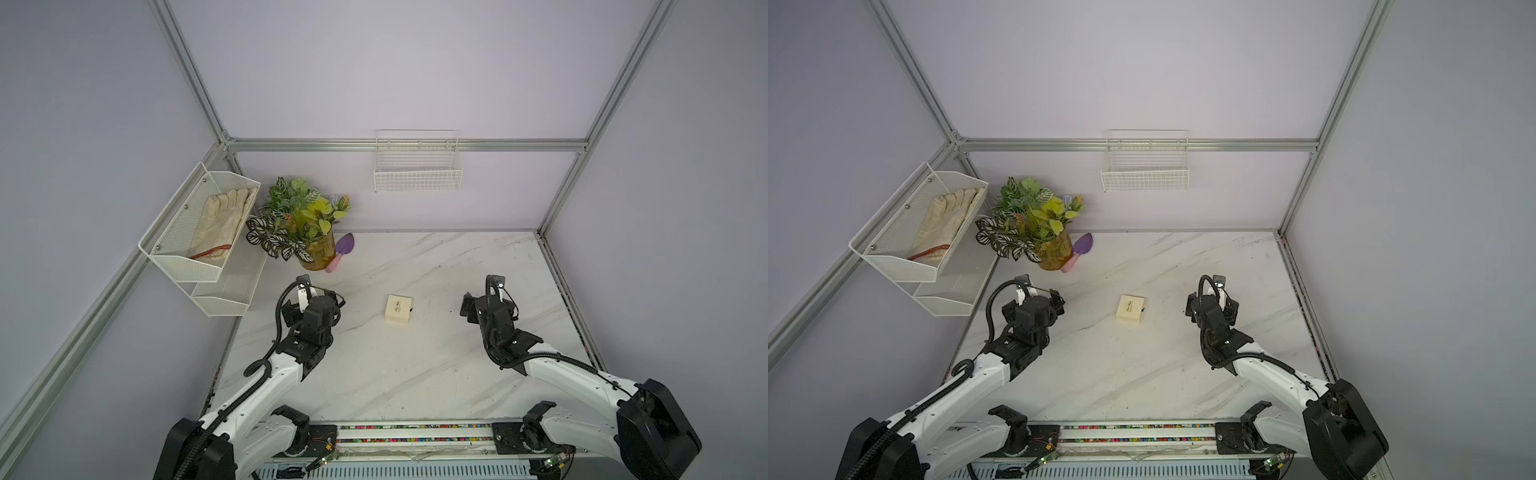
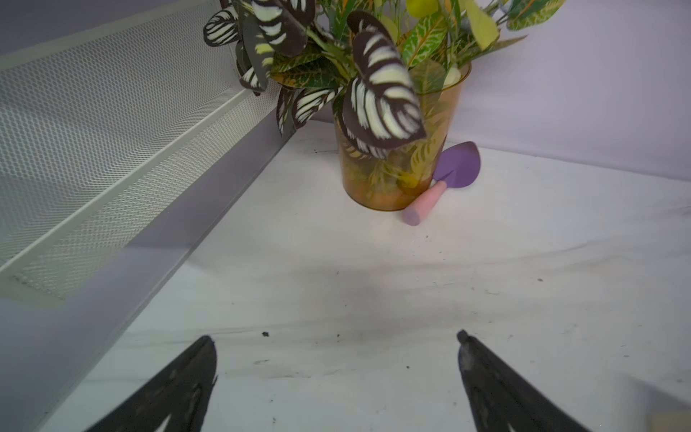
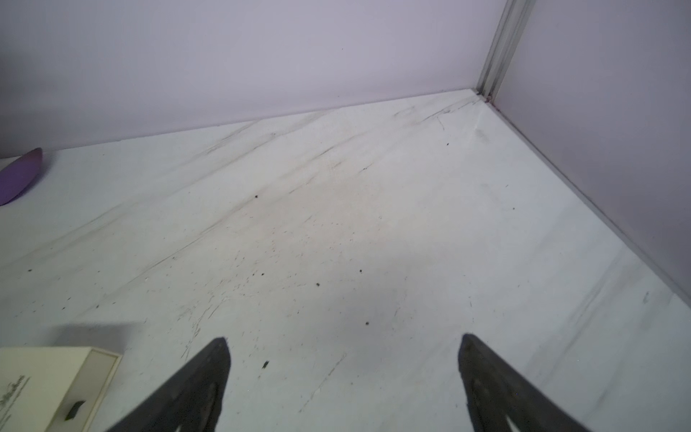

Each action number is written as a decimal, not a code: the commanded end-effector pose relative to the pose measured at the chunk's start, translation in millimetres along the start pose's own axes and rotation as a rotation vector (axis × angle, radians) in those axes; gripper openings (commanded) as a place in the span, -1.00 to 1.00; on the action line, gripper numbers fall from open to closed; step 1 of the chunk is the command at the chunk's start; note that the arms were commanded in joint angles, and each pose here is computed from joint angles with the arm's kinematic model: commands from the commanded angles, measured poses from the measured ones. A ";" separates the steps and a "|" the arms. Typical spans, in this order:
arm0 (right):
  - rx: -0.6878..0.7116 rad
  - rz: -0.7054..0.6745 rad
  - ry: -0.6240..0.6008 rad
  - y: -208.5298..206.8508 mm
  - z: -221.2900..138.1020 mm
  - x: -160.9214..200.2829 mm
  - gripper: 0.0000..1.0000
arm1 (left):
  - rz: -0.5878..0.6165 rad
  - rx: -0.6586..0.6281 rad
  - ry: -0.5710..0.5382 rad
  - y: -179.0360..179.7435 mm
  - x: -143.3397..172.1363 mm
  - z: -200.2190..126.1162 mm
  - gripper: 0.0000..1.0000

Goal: Place the earrings into the drawer-style jewelry box
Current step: Reset both arms

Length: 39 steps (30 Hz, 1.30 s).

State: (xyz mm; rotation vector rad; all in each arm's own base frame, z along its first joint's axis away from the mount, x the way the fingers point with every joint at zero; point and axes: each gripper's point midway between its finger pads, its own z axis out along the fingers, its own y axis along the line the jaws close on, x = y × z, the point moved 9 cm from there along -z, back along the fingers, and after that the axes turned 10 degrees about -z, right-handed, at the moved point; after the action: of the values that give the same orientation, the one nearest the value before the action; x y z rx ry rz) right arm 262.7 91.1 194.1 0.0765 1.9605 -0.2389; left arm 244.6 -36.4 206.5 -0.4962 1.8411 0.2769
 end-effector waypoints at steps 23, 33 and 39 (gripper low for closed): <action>-0.045 -0.063 -0.249 -51.7 99.8 42.1 0.94 | 0.138 0.176 -0.165 21.0 22.6 61.5 1.00; -0.035 -0.044 -0.193 -55.0 116.0 47.2 0.94 | 0.079 0.263 -0.146 12.3 40.2 82.3 1.00; -0.034 -0.046 -0.195 -55.1 115.8 46.8 0.95 | 0.037 0.182 -0.065 16.6 38.8 103.8 1.00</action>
State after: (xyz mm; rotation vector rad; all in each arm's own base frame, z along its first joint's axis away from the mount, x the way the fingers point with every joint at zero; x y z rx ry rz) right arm 336.7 12.0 103.9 -0.0230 1.8283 -0.2414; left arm 297.9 6.9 111.7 -0.2370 1.8914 0.1826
